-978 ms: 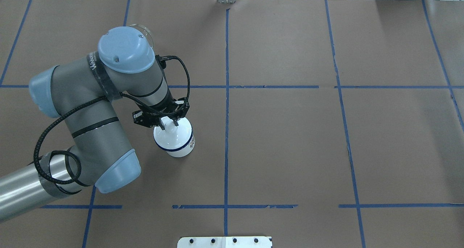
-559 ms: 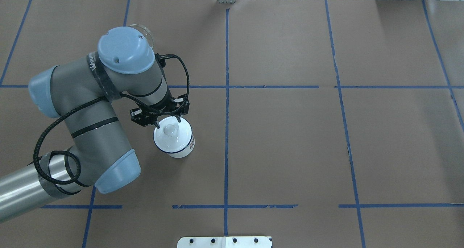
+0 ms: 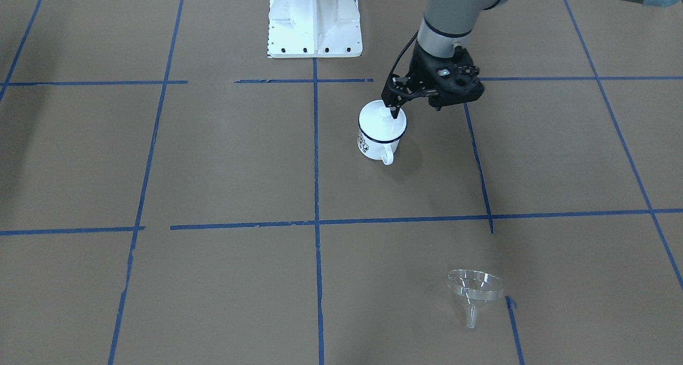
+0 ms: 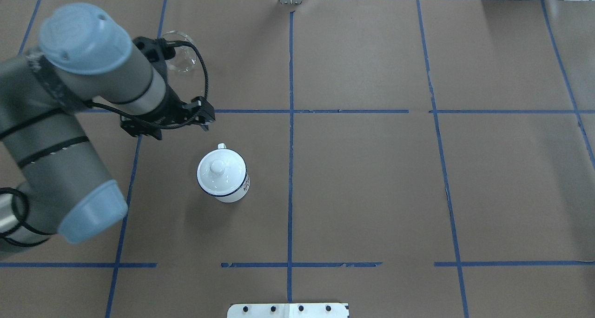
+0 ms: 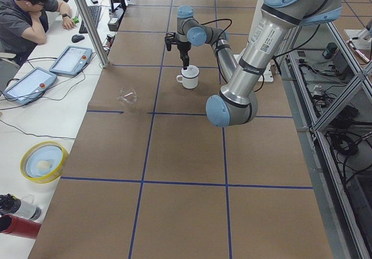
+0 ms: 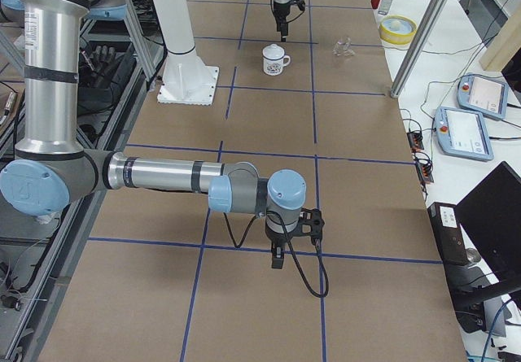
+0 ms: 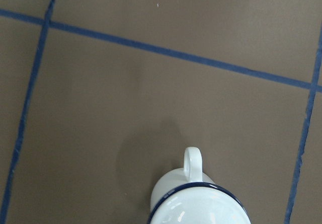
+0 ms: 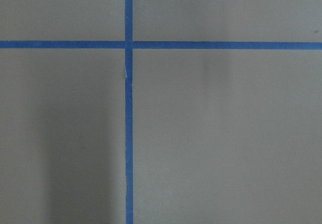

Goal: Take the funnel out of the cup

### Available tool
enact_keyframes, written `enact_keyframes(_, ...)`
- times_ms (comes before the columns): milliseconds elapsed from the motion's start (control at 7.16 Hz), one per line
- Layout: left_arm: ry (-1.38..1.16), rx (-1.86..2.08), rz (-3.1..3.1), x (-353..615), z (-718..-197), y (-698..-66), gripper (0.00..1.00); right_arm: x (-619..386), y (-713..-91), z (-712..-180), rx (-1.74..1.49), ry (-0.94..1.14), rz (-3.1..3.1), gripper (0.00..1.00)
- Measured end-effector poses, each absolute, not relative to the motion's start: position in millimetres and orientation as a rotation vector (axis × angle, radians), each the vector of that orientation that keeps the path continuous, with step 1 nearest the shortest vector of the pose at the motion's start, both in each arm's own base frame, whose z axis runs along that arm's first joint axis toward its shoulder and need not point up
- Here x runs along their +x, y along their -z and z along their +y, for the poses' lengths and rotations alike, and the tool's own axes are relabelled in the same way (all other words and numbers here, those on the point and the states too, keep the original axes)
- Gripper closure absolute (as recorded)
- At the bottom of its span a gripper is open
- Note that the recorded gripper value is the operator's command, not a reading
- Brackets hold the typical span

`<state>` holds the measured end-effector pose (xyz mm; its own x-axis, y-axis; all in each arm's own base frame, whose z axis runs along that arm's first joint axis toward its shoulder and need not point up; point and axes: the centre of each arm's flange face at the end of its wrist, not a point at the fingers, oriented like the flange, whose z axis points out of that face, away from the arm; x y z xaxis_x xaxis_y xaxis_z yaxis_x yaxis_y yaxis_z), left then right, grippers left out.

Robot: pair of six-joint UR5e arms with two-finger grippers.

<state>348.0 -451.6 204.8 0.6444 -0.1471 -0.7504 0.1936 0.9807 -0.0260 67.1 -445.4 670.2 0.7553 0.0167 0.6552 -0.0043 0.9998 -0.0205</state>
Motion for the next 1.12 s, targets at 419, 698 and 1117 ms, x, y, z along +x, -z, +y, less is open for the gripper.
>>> enact_keyframes(419, -0.029, 0.218, 0.851, 158.1, -498.5, -314.6, 0.0, 67.1, -670.3, -445.3, -0.018, -0.012, -0.715, 0.0)
enact_keyframes(698, -0.115, 0.229, 0.798, 26.9, -508.8, -458.0, 0.0, 67.2, -670.4, -445.3, -0.018, -0.012, -0.715, 0.0)
enact_keyframes(1117, -0.055, 0.016, 0.863, -46.3, -450.4, -649.5, 0.0, 67.2, -670.0, -445.4, -0.018, -0.011, -0.715, 0.0)
